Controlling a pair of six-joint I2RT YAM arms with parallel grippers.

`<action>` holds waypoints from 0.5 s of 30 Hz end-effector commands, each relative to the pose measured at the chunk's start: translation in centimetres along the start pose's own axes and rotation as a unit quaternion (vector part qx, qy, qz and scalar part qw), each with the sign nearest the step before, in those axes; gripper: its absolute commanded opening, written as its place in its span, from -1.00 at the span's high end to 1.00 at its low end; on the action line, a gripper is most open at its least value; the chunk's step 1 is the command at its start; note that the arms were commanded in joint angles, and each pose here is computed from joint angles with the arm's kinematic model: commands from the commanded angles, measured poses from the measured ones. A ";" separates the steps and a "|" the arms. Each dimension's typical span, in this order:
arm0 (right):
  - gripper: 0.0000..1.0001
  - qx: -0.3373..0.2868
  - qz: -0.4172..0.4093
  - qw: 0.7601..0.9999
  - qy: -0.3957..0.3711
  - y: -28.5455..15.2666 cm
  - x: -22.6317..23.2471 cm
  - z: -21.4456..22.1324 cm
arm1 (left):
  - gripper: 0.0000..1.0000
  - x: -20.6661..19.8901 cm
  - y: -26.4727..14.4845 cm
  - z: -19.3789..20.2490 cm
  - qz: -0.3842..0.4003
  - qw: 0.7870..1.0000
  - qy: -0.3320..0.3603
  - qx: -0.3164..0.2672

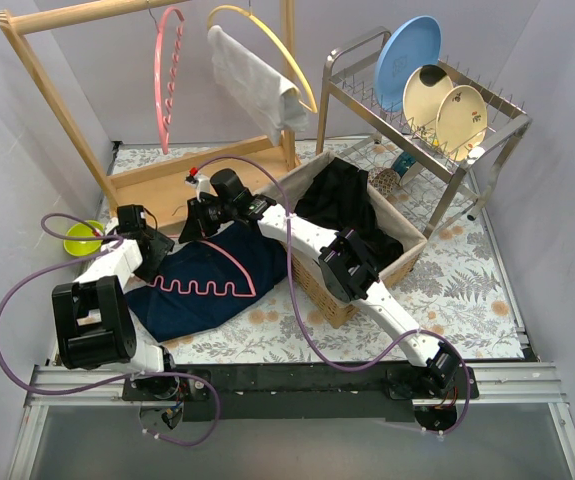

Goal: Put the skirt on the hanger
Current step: Place skirt on hanger

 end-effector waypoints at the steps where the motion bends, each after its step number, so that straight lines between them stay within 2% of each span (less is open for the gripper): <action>1: 0.97 0.007 0.061 0.997 0.037 2.0 -6.5 3.3 | -0.29 3.1 1.2 0.4 -0.094 0.996 0.004 0.001; 3: 0.97 0.008 0.069 0.997 0.038 2.4 -6.8 3.8 | -0.28 3.2 1.4 0.7 -0.093 0.996 0.007 0.007; 7: 0.97 0.018 0.072 0.996 0.039 2.9 -7.3 4.7 | -0.04 3.1 1.7 1.0 -0.080 0.997 0.017 0.015; 10: 0.97 0.020 0.073 0.997 0.034 2.8 -7.2 4.6 | 0.37 2.7 1.5 1.0 -0.056 0.998 0.024 0.016; 11: 0.97 0.019 0.074 0.997 0.030 2.8 -7.2 4.5 | 0.58 2.4 1.3 0.8 -0.046 0.999 0.024 0.011; 12: 0.97 0.021 0.074 0.997 0.030 2.7 -7.1 4.5 | 0.89 2.1 1.0 0.7 -0.034 0.999 0.027 0.010; 13: 0.97 0.019 0.072 0.997 0.028 2.7 -6.9 4.3 | 0.99 1.9 0.7 0.5 -0.026 0.999 0.026 0.006; 15: 0.97 0.020 0.071 0.997 0.028 2.6 -6.8 4.2 | 1.00 1.3 -0.4 -0.2 -0.005 1.000 0.027 -0.011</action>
Point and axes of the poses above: each gripper's point midway between its finger pads, its own y axis out along the fingers, its own x axis along the line the jaws close on, z = x × y, the point moved 6 cm from there along -y, back along the fingers, and after that the axes turned 3 degrees about y, right-handed, at the moved point
